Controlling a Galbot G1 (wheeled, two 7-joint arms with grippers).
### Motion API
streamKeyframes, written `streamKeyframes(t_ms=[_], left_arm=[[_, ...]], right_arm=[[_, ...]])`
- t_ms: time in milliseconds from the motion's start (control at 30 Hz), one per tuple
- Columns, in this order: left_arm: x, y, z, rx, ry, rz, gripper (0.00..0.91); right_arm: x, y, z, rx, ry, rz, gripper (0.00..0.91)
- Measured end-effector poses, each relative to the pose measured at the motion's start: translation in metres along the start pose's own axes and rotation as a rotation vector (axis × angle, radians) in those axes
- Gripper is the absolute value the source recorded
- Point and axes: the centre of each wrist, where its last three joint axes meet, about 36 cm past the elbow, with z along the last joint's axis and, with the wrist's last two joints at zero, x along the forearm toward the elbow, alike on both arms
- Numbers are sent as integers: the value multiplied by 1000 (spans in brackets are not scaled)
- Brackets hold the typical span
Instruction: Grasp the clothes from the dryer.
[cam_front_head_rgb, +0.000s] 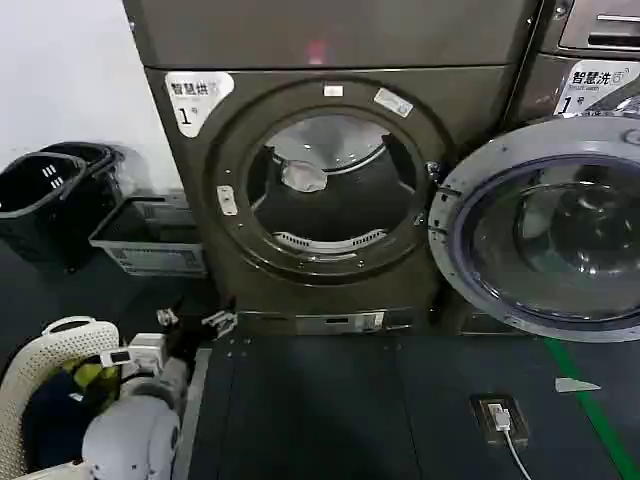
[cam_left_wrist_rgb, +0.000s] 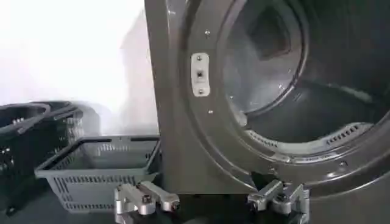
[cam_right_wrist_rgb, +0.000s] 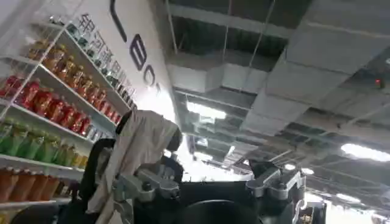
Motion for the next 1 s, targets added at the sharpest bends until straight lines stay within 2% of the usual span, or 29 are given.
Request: streamKeyframes(t_ms=[367,1000], left_arm=[[-1,-3,0,0,1,3,907],[3,-8,2,5,8,22,907]], right_arm=[[-2,1,12,-36,-14,10,907],[-2,2,19,-58,-9,22,907]])
